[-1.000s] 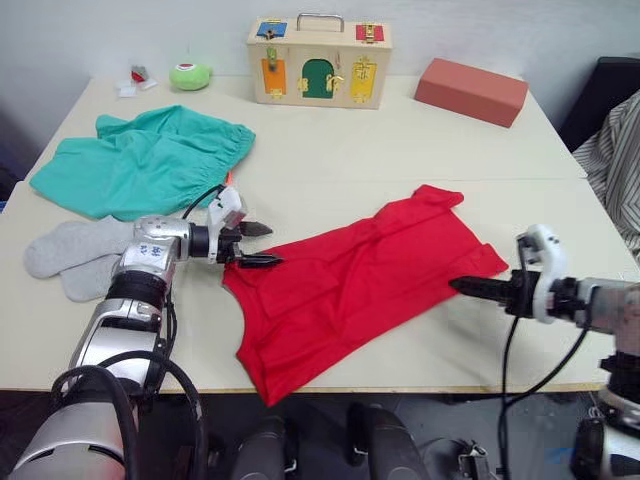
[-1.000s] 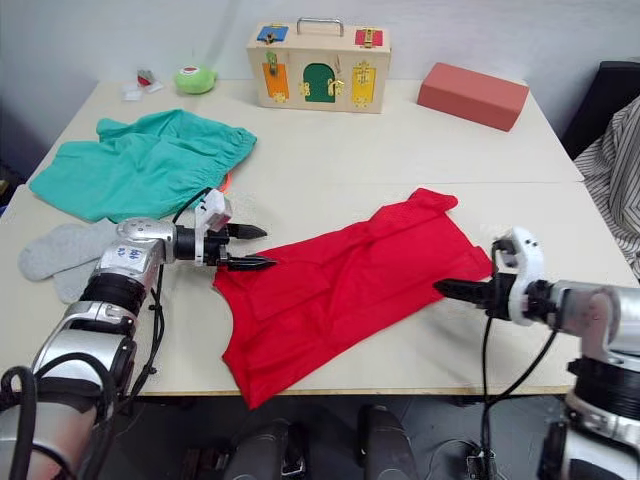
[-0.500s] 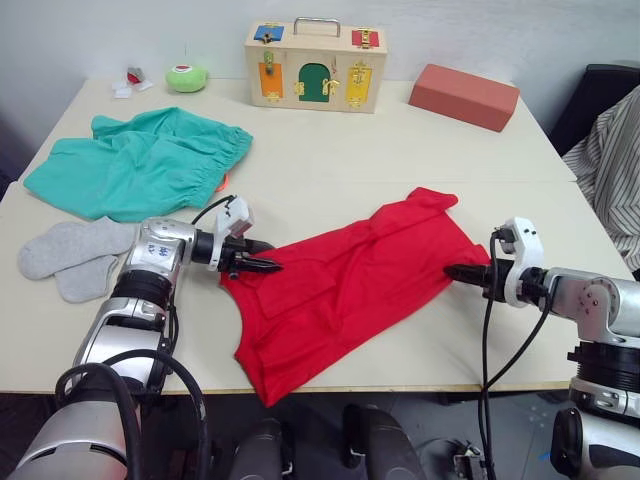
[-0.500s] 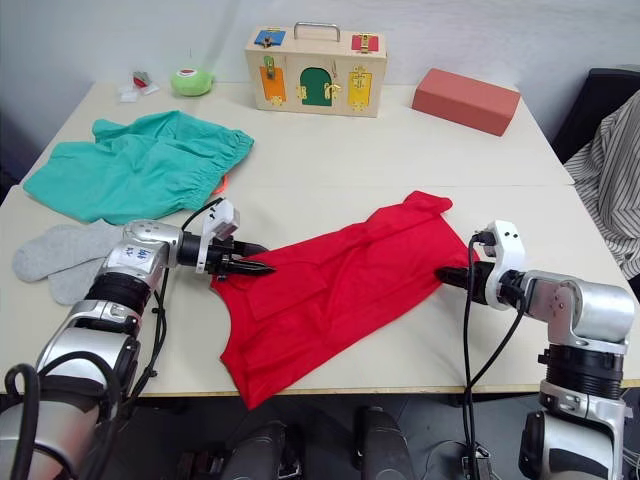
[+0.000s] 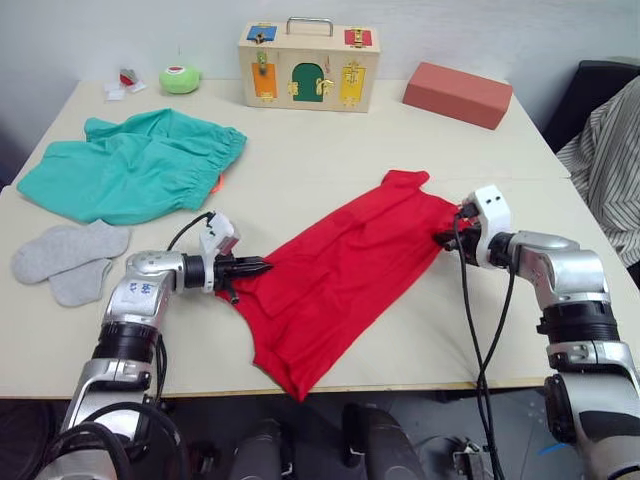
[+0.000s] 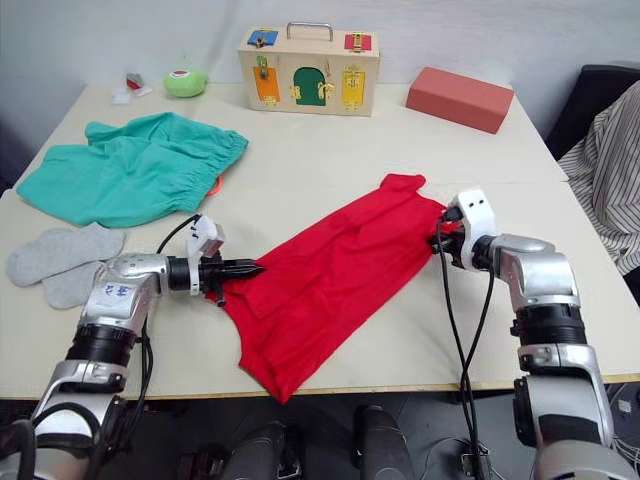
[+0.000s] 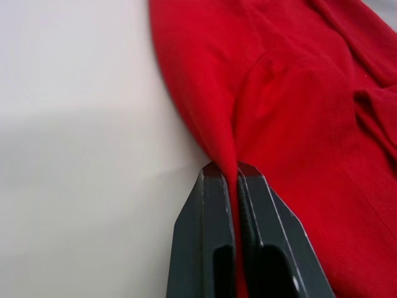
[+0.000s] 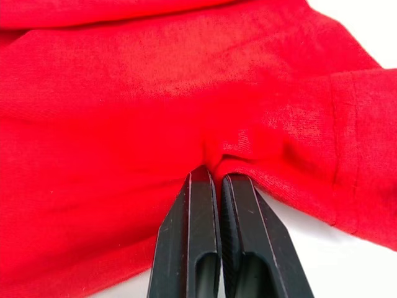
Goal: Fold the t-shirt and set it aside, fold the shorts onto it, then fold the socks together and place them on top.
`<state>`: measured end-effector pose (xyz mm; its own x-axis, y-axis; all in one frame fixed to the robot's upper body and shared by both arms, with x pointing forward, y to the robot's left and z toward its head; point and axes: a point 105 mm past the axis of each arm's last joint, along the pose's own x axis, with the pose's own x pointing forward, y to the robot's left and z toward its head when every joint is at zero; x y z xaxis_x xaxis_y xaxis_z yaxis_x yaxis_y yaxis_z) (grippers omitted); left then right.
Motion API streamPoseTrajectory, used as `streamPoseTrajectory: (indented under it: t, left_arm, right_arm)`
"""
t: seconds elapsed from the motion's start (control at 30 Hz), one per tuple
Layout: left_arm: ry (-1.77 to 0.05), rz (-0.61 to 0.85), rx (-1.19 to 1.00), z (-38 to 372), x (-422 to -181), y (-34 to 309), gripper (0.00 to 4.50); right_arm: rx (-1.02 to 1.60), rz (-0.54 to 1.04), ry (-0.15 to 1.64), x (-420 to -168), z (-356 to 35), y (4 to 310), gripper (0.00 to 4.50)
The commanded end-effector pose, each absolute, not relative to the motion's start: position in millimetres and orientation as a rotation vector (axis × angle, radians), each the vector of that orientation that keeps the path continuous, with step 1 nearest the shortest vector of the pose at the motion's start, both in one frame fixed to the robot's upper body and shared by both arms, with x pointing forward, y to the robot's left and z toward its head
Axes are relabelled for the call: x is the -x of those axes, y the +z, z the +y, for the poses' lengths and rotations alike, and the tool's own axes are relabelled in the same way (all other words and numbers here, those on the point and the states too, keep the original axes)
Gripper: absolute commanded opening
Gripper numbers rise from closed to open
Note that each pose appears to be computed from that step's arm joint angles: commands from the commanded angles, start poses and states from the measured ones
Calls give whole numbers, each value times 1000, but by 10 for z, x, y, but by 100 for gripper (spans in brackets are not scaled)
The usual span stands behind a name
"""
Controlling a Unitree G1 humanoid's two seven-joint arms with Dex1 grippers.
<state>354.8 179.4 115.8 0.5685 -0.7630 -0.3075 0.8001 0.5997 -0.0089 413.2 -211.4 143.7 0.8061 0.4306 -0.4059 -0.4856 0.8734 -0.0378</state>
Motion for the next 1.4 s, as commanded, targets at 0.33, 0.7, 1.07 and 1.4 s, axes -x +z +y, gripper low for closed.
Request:
streamPoseTrajectory:
  t: [0.33,0.7,1.07,1.4]
  left_arm:
    - [-629,195,16,1571,-2928,1210,3]
    - [-773,262,26,1713,-2788,1340,254]
    - [-1019,335,0,1777,-3419,1760,443]
    - [-1010,365,-37,1166,-4185,1633,443]
  right_arm:
    - [237,333,560,-4515,-1588,1495,0]
    - [219,335,657,-4216,-1948,1749,240]
    - [-105,674,994,-2740,-1638,1583,443]
    - [-172,751,962,-2393,-1259,1106,443]
